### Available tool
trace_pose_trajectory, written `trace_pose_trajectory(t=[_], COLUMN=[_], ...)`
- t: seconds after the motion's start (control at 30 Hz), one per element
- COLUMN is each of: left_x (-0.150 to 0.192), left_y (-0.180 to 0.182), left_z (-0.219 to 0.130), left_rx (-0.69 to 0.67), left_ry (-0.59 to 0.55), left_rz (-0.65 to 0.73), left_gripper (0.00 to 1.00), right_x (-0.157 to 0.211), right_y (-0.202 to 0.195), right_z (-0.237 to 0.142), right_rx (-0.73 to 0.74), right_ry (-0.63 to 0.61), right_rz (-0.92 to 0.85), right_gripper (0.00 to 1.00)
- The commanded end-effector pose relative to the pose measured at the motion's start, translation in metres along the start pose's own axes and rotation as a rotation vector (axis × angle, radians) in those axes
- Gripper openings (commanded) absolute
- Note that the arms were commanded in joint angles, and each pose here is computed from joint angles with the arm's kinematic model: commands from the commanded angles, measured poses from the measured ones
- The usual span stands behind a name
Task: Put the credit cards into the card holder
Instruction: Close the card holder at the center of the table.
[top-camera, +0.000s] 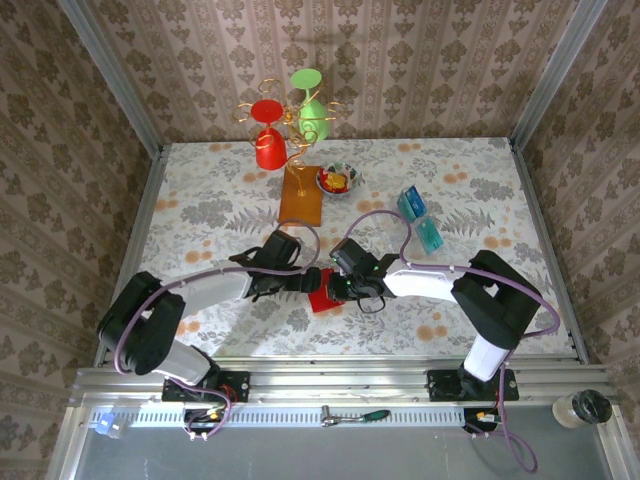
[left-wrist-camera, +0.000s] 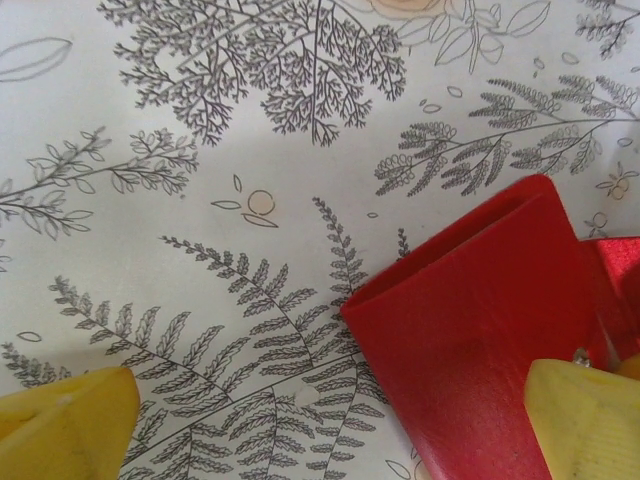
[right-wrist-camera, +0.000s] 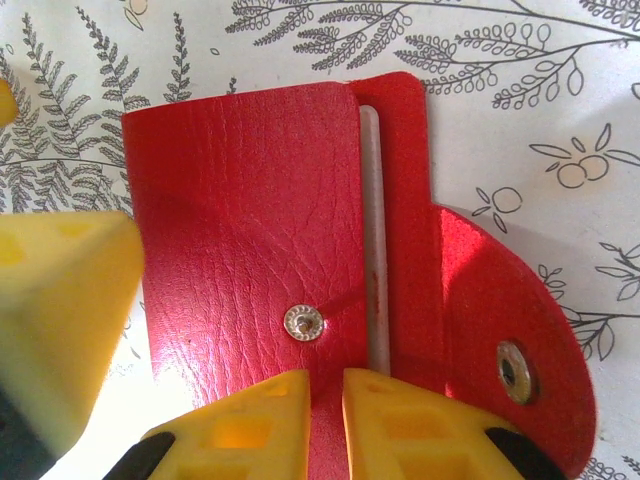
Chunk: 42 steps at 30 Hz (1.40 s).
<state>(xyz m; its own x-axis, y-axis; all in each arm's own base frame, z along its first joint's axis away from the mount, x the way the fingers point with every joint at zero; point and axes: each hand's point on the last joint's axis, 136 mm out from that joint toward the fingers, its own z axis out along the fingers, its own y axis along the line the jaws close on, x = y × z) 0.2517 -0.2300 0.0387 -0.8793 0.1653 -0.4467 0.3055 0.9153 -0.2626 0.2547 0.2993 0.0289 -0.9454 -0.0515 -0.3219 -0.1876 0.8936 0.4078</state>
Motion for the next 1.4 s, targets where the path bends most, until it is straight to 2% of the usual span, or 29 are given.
trace_pose_trajectory(t=[0.0,0.3,0.43,0.63,0.97,1.2,1.37], left_x=[-0.007,0.004,0.009,0.012,0.015,0.019,0.020], left_y=[-0.002,0.011,0.013,0.012,0.012,0.013,0.012], left_z=[0.001,0.008,0.011,0.013,0.014,0.014,0.015], left_rx=[-0.020,-0.112,-0.139,-0.158,-0.173,-0.179,-0.173], left_ry=[-0.013,0.026,0.043,0.051,0.056,0.058,0.056], left_rz=[0.044,0.074,0.091,0.109,0.123,0.128,0.130], left_gripper=[1.00,1.00,1.00,1.00,1.00,1.00,1.00], right_x=[0.005,-0.002,-0.019,-0.035,-0.038,-0.039,-0.039], right_y=[-0.006,0.001,0.002,-0.018,-0.023,-0.020,-0.021], right_z=[-0.001,-0.007,-0.031,-0.058,-0.051,-0.038,-0.034], right_rx=[0.008,-0.014,-0.031,0.011,0.043,0.036,0.040], right_ry=[0.013,0.007,-0.047,-0.106,-0.051,-0.017,-0.008], right_rz=[0.024,0.023,0.027,0.038,-0.018,-0.030,-0.031], right_gripper=[0.17,0.17,0.17,0.18,0.29,0.29,0.25])
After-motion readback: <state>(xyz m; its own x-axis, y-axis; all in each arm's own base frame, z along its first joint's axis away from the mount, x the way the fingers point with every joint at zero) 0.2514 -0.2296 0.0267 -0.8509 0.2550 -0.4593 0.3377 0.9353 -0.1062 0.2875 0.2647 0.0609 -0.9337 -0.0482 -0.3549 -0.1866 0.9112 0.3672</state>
